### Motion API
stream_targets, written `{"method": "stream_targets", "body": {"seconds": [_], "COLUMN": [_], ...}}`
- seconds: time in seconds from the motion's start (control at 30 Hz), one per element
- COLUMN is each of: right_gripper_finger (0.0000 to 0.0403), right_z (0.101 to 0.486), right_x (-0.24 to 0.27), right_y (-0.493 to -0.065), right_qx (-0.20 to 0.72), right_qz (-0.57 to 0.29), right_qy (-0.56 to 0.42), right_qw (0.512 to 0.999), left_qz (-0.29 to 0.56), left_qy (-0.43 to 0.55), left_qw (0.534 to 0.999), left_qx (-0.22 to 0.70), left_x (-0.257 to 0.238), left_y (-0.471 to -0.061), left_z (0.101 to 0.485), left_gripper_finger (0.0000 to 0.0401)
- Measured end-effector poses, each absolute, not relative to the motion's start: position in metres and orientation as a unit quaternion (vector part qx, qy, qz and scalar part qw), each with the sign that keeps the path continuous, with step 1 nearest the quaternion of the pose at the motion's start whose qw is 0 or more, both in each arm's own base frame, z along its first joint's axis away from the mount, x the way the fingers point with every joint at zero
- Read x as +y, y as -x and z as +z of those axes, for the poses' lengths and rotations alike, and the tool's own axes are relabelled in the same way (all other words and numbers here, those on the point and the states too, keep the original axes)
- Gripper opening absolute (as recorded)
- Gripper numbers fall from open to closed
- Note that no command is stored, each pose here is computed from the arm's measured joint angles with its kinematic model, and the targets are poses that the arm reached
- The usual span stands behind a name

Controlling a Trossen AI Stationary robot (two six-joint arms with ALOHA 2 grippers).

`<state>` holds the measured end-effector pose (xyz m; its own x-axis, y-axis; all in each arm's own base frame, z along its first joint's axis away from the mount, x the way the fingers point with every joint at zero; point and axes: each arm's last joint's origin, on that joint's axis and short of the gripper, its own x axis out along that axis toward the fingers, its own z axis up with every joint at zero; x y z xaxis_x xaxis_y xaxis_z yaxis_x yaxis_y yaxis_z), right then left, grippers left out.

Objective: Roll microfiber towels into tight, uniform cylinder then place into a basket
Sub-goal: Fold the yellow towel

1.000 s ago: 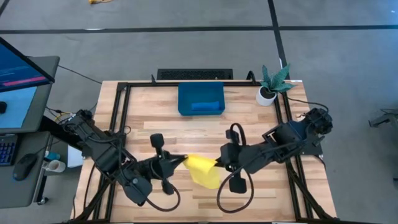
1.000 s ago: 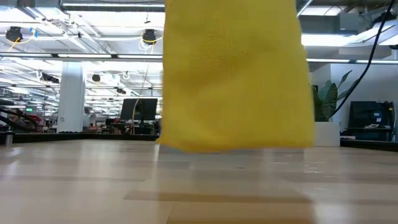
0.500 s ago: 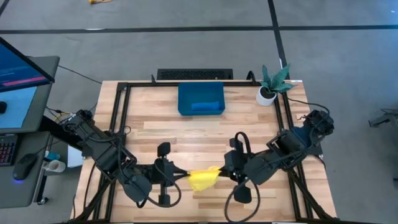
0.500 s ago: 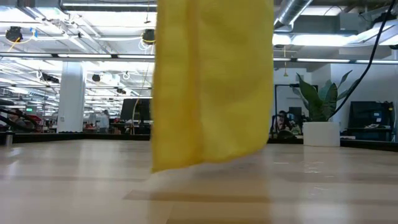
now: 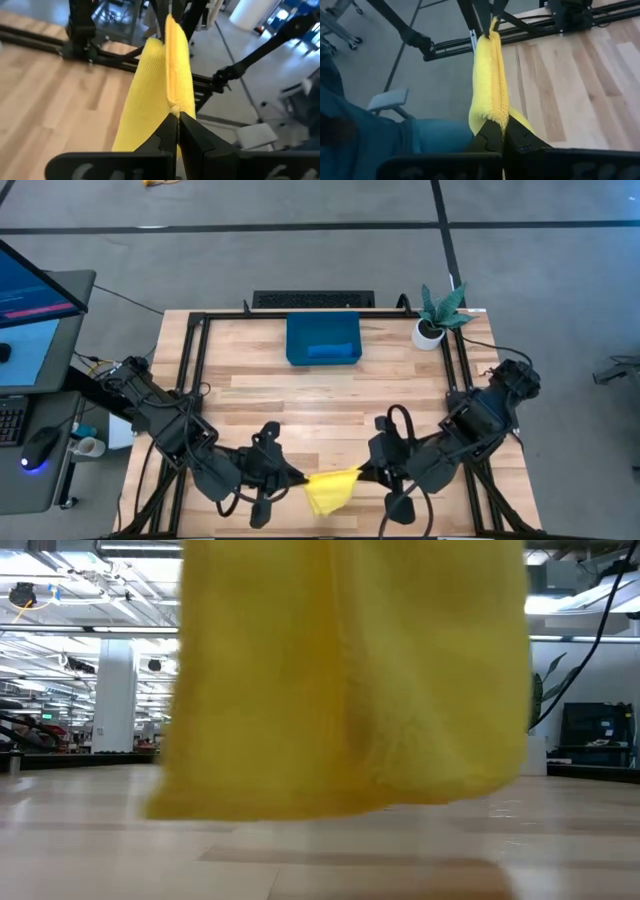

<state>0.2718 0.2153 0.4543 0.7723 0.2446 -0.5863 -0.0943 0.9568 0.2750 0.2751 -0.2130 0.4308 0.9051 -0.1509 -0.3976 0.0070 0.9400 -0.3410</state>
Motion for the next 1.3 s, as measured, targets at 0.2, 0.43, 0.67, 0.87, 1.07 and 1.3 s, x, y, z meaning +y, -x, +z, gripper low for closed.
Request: {"method": "stream_targets", "body": {"seconds": [0.2,0.43,0.67,0.87,1.07,1.3], "right_gripper_finger": [0.0008,0.0006,0.0006,0.0006,0.0006,0.0006], "right_z": [0.454,0.43,0.405,0.388,0.382,0.399], "right_x": [0.22,0.197,0.153,0.111,0.083,0.09], "right_y": [-0.268,-0.286,-0.317,-0.336,-0.345,-0.333], "right_qx": [0.331,0.361,0.385,0.408,0.421,0.391], "right_qz": [0.081,-0.004,-0.073,-0.126,-0.134,-0.11], "right_qy": [-0.162,-0.111,-0.08,-0.066,-0.069,-0.07], "right_qw": [0.926,0.926,0.916,0.902,0.895,0.911], "left_qz": [-0.045,0.047,0.16,0.203,0.228,0.211], "left_qy": [0.199,0.092,-0.045,-0.102,-0.133,-0.123], "left_qw": [0.954,0.951,0.923,0.892,0.876,0.894], "left_qx": [0.221,0.291,0.348,0.392,0.405,0.376], "left_x": [-0.216,-0.198,-0.163,-0.132,-0.108,-0.113], "left_y": [-0.274,-0.274,-0.278,-0.284,-0.292,-0.286], "left_z": [0.43,0.404,0.388,0.382,0.384,0.407], "left_gripper_finger": [0.0,0.0,0.0,0.0,0.0,0.0]}}
